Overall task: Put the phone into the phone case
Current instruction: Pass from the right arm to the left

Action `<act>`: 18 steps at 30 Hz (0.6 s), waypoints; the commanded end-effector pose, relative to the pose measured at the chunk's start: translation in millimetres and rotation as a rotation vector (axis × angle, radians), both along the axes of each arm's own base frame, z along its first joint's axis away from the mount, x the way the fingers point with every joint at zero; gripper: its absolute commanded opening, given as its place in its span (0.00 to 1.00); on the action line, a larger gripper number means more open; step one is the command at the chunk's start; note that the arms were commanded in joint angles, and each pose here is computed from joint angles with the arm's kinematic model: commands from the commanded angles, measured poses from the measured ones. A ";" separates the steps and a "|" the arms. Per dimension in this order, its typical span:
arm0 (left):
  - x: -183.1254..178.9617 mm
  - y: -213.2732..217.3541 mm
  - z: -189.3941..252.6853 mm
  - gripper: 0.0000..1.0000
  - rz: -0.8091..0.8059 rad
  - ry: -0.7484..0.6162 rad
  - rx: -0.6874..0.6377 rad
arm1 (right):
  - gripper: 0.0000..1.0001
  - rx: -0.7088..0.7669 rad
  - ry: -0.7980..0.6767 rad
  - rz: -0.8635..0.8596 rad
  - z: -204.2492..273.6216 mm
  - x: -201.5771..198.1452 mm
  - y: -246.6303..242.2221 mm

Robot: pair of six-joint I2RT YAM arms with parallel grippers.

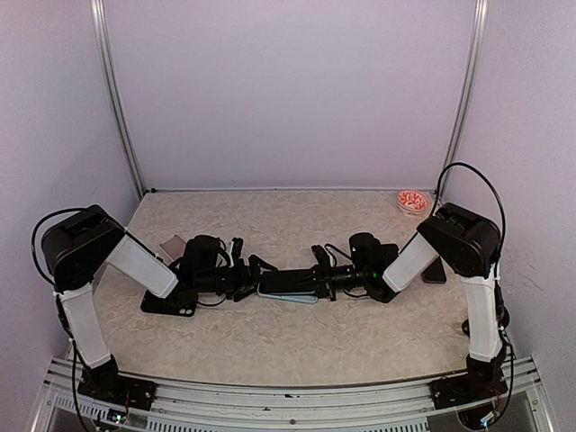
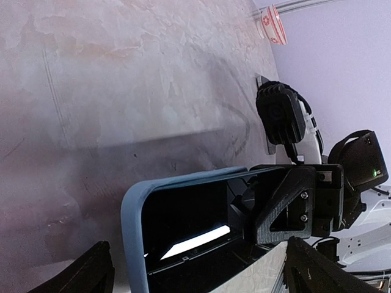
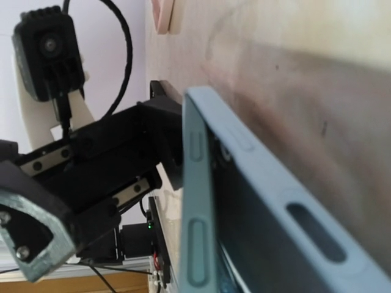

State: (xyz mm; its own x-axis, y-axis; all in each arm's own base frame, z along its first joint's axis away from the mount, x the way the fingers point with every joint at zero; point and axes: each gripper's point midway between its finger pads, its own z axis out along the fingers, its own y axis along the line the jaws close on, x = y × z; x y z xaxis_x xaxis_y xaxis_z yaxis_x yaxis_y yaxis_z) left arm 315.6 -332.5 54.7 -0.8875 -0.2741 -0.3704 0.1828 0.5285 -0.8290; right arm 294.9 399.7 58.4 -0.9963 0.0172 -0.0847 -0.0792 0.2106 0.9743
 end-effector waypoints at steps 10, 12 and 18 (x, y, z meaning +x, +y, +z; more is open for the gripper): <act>-7.4 -16.5 14.7 0.90 -0.088 -0.024 -0.064 | 0.00 0.028 -0.047 0.062 4.7 -8.9 12.6; -9.5 -19.1 17.9 0.88 -0.102 -0.033 -0.074 | 0.00 0.019 -0.039 0.064 0.6 -9.5 12.9; -14.8 -24.9 23.5 0.81 -0.130 -0.047 -0.098 | 0.00 0.015 -0.033 0.068 -1.7 -10.2 14.0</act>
